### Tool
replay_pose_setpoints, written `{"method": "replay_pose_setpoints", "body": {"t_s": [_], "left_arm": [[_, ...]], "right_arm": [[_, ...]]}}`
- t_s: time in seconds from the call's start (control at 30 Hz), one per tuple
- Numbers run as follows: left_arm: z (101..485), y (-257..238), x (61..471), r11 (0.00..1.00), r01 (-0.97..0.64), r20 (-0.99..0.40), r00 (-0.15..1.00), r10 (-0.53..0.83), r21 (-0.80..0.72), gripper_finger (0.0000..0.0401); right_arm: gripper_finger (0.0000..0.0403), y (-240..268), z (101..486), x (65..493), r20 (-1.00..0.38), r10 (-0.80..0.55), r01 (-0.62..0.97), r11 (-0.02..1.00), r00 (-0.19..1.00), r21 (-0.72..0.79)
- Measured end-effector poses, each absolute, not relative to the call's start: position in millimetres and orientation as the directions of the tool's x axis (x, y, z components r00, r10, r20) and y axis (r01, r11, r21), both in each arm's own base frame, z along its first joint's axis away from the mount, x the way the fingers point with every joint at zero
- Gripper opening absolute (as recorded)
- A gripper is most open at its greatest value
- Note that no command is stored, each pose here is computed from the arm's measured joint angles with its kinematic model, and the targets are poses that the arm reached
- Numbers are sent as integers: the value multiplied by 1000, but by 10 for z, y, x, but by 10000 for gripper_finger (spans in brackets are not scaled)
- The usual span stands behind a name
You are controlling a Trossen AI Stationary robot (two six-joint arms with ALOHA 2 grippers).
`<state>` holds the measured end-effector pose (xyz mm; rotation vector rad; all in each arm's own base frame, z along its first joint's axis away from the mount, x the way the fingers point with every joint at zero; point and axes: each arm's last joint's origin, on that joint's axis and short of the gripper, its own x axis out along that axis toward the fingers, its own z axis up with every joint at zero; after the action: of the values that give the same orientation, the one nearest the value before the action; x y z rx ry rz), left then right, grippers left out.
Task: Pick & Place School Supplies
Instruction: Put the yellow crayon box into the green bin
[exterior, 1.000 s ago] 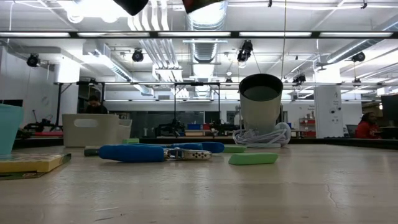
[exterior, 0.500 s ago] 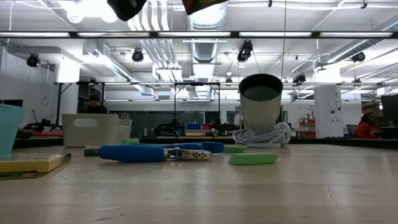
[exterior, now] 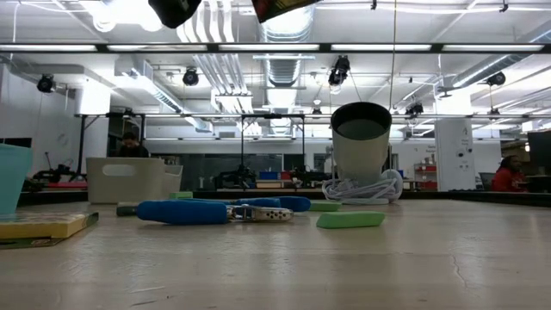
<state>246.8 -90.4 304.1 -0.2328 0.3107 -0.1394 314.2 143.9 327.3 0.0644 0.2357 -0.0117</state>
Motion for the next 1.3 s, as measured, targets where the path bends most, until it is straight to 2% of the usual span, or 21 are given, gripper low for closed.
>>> {"method": "replay_pose_setpoints", "body": {"t_s": [0.33,0.83,1.1,1.3], "left_arm": [[3031,-925,2471,958,117,-289,938,-193,-260,152],[2952,-992,2627,970,156,-251,947,-200,-187,152],[2879,-1044,2663,957,214,-281,923,-264,-197,152],[2898,-1031,2663,966,180,-266,937,-226,-186,152]], "right_arm": [[8,1430,3272,3144,-232,-23,37,998,972,55],[8,1431,3275,3144,-229,-23,37,998,973,56],[8,1422,3274,3148,-229,-33,46,998,973,51],[8,1424,3274,3147,-229,-33,45,998,973,51]]}}
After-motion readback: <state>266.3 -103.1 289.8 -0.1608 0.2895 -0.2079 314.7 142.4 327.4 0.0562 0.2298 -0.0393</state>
